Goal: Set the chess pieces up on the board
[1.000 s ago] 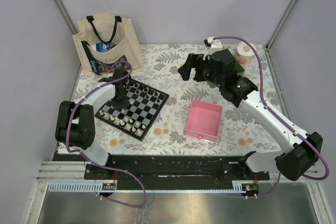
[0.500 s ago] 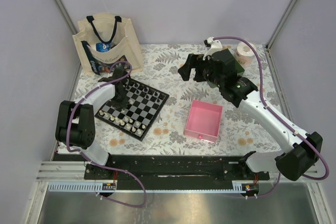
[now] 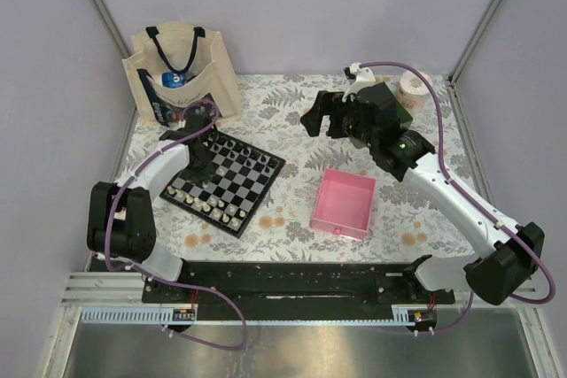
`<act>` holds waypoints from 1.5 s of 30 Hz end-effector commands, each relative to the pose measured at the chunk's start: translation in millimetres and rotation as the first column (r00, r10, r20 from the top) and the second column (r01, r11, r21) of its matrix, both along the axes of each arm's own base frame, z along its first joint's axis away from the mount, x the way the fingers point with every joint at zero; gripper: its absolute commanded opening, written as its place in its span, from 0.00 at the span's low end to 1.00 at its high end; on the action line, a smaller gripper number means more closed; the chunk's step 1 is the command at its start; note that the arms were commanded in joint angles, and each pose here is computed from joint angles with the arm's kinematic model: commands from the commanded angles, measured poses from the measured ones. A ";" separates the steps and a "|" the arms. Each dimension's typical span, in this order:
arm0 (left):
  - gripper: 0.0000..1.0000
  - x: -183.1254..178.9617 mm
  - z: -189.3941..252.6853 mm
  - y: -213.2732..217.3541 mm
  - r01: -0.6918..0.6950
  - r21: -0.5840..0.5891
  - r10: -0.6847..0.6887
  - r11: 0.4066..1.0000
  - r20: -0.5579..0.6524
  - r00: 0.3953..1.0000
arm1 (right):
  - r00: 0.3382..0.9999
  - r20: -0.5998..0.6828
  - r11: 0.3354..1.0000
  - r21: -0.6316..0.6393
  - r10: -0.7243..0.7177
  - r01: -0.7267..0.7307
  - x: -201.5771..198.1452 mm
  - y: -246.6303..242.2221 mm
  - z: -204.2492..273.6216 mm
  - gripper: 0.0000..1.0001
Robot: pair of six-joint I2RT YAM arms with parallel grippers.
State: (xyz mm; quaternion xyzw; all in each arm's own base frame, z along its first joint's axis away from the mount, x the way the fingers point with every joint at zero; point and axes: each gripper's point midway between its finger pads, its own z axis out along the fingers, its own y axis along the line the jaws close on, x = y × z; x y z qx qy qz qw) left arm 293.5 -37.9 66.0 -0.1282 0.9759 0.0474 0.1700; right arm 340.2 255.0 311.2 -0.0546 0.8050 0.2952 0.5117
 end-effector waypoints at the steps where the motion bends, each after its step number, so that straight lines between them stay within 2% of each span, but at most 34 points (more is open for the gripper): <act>1: 0.02 -2.2 5.3 0.9 0.012 -0.007 -0.012 1.000 0.007 1.000 | 0.999 0.046 1.000 0.017 -0.002 0.002 2.5 -2.8 14.1 0.97; 14: 0.02 -10.0 -8.8 0.9 0.027 0.009 -0.026 1.000 -0.074 0.997 | 0.999 0.047 1.000 0.016 -0.010 0.009 2.8 -4.7 13.0 0.97; 45: 0.03 -23.0 -19.0 3.8 0.055 0.089 -0.042 0.995 -0.137 0.990 | 0.998 0.067 1.000 0.011 -0.023 0.022 1.6 -10.1 16.3 0.98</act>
